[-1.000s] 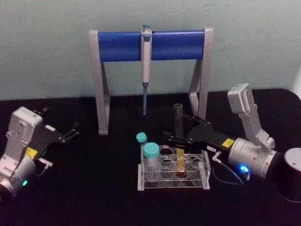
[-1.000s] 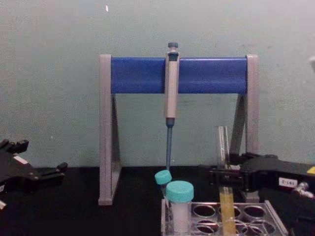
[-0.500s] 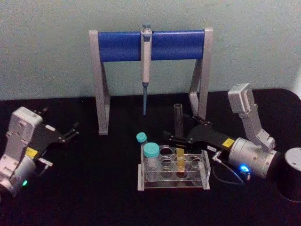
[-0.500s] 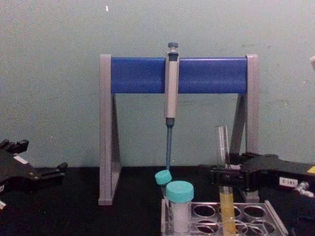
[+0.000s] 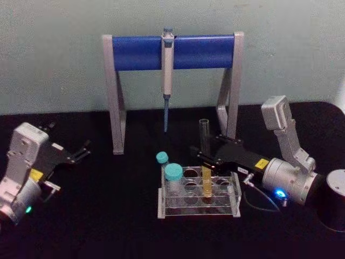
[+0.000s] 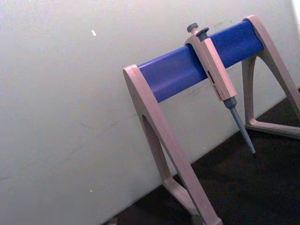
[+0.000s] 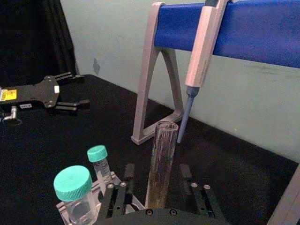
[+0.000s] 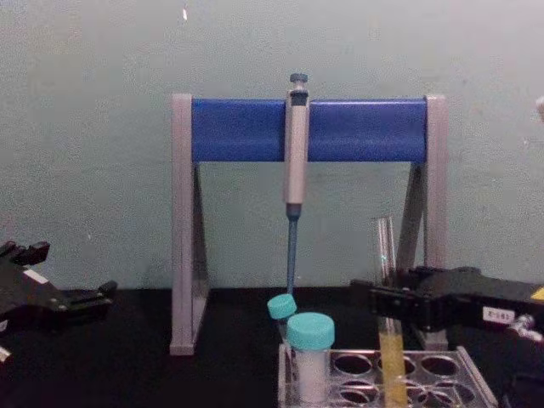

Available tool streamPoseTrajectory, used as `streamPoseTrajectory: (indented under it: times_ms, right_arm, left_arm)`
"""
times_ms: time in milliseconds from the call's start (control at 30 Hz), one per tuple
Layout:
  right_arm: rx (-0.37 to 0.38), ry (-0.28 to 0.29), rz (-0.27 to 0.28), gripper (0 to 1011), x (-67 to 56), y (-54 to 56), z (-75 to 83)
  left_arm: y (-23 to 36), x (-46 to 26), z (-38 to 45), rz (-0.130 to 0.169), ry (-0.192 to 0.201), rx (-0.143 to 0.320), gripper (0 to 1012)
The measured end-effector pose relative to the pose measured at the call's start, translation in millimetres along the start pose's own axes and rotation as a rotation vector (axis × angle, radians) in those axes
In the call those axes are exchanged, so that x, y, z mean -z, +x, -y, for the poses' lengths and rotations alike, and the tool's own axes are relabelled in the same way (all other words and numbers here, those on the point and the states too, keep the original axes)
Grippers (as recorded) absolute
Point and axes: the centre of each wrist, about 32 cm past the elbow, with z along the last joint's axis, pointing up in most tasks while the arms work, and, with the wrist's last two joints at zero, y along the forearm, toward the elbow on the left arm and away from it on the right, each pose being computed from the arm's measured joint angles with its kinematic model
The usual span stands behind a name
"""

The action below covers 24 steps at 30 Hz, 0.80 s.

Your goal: Pick up the test tube from the test tube rack, shake it, then place it back into the test tube rack.

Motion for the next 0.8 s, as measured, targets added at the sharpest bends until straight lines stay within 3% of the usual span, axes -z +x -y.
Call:
streamPoseTrajectory:
  times_ms: [100,400,800]
  right_arm:
    - [0.0,0.0,0.0,509,0.1,0.0,0.0]
    - [0.0,0.0,0.0,250,0.0,-0.1,0.0]
    - [0.001,0.0,0.001,230,0.0,-0.1,0.0]
  left_arm:
    - [0.0,0.0,0.0,0.0,0.0,0.0,1010]
    - [0.0,0.0,0.0,0.0,0.0,0.0,1010]
    - [0.0,0.0,0.0,0.0,0.0,0.0,1010]
